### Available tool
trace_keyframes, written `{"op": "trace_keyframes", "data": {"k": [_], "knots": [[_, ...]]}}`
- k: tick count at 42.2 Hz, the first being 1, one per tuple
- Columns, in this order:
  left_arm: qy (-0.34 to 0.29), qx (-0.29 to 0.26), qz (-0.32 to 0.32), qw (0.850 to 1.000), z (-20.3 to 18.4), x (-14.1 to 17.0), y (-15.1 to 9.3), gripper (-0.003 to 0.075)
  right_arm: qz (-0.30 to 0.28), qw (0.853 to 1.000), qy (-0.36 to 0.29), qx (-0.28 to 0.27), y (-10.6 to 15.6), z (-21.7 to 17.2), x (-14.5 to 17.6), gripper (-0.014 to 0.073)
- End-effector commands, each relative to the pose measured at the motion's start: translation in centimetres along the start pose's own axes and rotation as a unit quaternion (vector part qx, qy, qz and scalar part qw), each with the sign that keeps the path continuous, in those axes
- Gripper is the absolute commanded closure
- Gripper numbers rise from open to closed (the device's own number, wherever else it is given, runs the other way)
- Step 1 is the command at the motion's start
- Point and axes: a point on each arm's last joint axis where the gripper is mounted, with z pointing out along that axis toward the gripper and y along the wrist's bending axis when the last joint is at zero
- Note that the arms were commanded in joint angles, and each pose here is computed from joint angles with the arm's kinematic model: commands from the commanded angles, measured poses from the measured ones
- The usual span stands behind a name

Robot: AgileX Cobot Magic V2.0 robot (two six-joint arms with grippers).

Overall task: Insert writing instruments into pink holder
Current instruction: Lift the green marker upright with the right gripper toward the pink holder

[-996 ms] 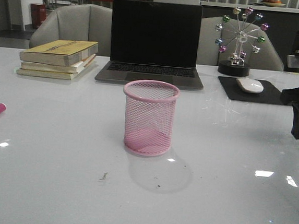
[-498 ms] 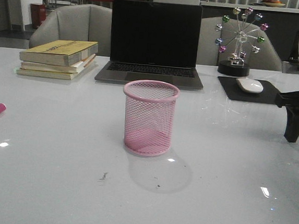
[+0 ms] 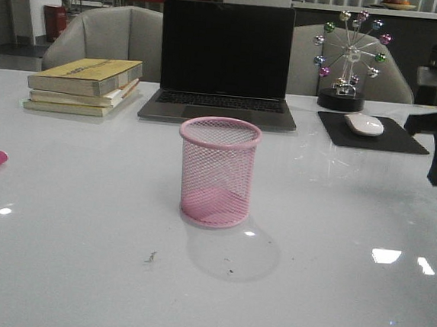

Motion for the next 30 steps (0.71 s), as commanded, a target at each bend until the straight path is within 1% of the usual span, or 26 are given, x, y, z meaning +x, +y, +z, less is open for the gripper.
{"op": "trace_keyframes", "data": {"k": [1, 5, 8, 11, 14, 15, 20, 23, 25, 26, 28, 30], "knots": [[-0.05, 0.008, -0.002, 0.999, -0.5, -1.6, -0.2, 0.0085, -0.009, 0.992, -0.122, -0.01, 1.5, -6.3, -0.8, 0.04], [-0.05, 0.008, -0.002, 0.999, -0.5, -1.6, -0.2, 0.0085, -0.021, 0.983, -0.183, -0.027, 3.5, -9.0, 0.4, 0.04], [-0.05, 0.008, -0.002, 0.999, -0.5, -1.6, -0.2, 0.0085, -0.036, 0.97, -0.236, -0.044, 5.4, -11.2, 1.6, 0.04], [-0.05, 0.008, -0.002, 0.999, -0.5, -1.6, -0.2, 0.0085, -0.052, 0.953, -0.29, -0.07, 7.5, -13.3, 2.8, 0.04], [-0.05, 0.008, -0.002, 0.999, -0.5, -1.6, -0.2, 0.0085, -0.069, 0.931, -0.343, -0.099, 9.8, -15.0, 4.1, 0.04], [-0.05, 0.008, -0.002, 0.999, -0.5, -1.6, -0.2, 0.0085, -0.072, 0.922, -0.365, -0.108, 10.4, -15.6, 4.5, 0.04], [-0.05, 0.008, -0.002, 0.999, -0.5, -1.6, -0.2, 0.0085, -0.089, 0.882, -0.433, -0.163, 13.9, -17.3, 6.2, 0.04], [-0.05, 0.008, -0.002, 0.999, -0.5, -1.6, -0.2, 0.0085, -0.101, 0.856, -0.47, -0.191, 15.9, -17.8, 7.0, 0.04], [-0.05, 0.008, -0.002, 0.999, -0.5, -1.6, -0.2, 0.0085, -0.105, 0.836, -0.498, -0.208, 17.2, -17.9, 7.4, 0.04], [-0.05, 0.008, -0.002, 0.999, -0.5, -1.6, -0.2, 0.0085, -0.108, 0.831, -0.502, -0.215, 17.7, -17.9, 7.6, 0.04], [-0.05, 0.008, -0.002, 0.999, -0.5, -1.6, -0.2, 0.0085, -0.111, 0.815, -0.522, -0.227, 18.8, -17.7, 7.9, 0.04], [-0.05, 0.008, -0.002, 0.999, -0.5, -1.6, -0.2, 0.0085, -0.113, 0.804, -0.534, -0.236, 19.7, -17.4, 8.0, 0.04]]}}
